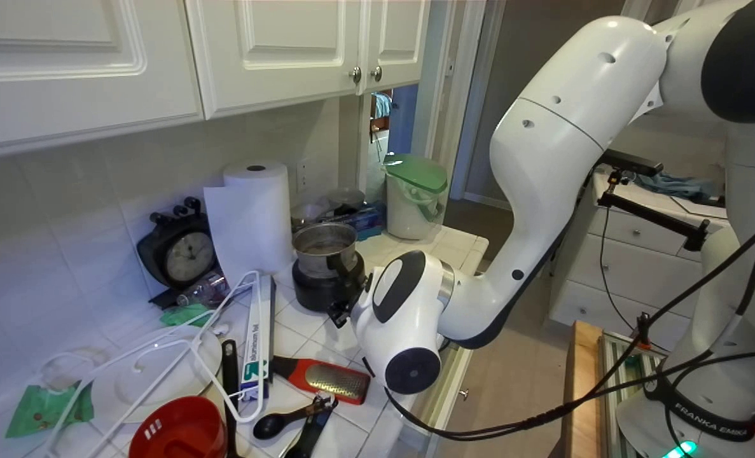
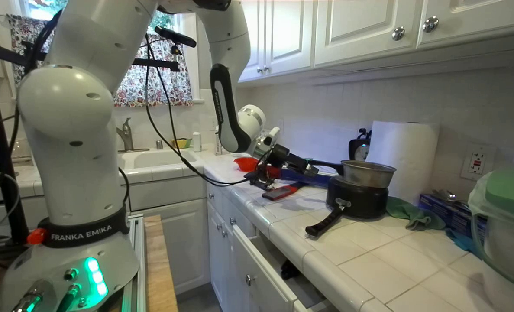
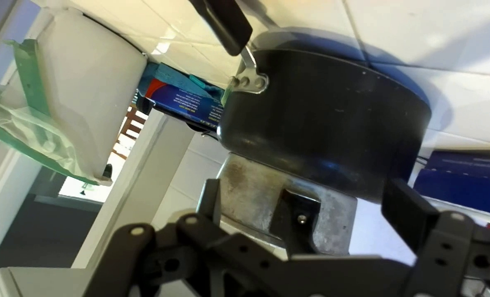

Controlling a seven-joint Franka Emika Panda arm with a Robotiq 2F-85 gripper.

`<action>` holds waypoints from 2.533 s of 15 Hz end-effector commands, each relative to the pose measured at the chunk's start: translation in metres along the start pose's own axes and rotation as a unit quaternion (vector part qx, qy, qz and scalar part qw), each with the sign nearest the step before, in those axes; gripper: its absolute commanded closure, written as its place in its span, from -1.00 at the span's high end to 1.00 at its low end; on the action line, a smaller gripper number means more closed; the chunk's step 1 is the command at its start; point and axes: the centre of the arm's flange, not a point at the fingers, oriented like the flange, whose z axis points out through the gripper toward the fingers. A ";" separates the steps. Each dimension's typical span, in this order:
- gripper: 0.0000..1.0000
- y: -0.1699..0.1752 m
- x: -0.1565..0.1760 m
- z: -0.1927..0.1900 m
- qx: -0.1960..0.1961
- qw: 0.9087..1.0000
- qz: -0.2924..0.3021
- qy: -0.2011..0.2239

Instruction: Place the silver pot right side up on the black upside down pot

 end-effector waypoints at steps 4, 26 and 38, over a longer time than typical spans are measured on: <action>1.00 0.022 0.046 -0.005 0.019 0.995 -0.044 -0.087; 1.00 0.099 0.166 0.019 0.125 0.970 0.004 -0.208; 1.00 0.122 0.196 0.016 0.138 0.966 0.062 -0.208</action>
